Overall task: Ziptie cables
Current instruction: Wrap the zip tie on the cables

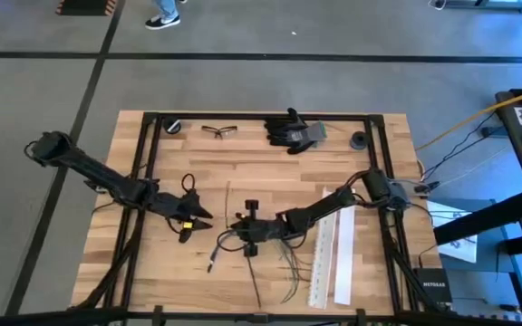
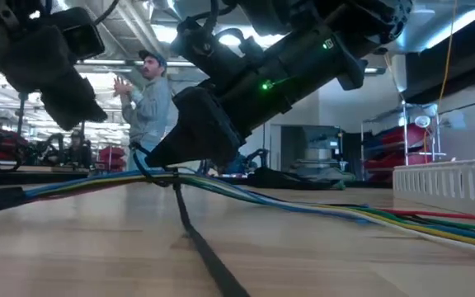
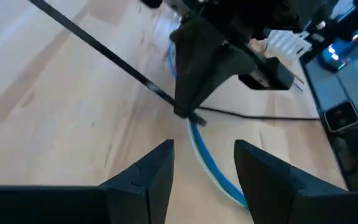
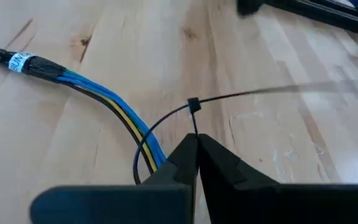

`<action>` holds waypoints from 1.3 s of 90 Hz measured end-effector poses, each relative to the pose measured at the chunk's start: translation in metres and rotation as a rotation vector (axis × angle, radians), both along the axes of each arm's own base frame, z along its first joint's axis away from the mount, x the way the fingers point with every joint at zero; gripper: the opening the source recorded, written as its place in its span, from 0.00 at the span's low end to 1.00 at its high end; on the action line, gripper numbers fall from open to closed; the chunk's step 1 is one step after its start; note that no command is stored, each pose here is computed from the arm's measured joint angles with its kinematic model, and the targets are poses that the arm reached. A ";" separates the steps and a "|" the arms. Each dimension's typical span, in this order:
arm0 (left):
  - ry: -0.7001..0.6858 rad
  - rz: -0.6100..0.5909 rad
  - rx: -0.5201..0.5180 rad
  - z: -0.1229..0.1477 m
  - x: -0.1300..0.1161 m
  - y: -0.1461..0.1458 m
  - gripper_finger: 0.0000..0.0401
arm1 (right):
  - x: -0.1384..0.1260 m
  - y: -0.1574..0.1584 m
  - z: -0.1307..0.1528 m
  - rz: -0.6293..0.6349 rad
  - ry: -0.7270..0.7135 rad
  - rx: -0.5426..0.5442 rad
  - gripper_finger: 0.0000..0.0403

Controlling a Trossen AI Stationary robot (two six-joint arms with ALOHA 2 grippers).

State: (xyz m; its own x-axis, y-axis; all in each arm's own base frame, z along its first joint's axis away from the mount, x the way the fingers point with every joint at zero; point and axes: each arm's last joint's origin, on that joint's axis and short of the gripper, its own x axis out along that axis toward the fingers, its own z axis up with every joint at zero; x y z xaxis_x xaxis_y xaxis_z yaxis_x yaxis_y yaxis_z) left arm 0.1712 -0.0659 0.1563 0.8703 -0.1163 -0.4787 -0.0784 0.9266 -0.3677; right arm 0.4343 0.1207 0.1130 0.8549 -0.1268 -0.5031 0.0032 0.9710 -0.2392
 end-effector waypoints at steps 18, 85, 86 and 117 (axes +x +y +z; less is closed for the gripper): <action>-0.063 0.013 0.150 -0.017 0.009 -0.009 0.38 | 0.004 0.001 0.006 0.010 -0.075 0.035 0.00; -0.192 -0.021 0.255 -0.032 0.034 -0.020 0.28 | 0.007 0.003 0.014 0.020 -0.153 0.075 0.00; -0.191 -0.021 0.254 -0.032 0.034 -0.020 0.27 | 0.007 0.003 0.014 0.020 -0.152 0.075 0.00; -0.156 -0.013 0.272 -0.039 0.035 -0.020 0.03 | 0.004 0.001 0.016 0.012 -0.107 0.062 0.00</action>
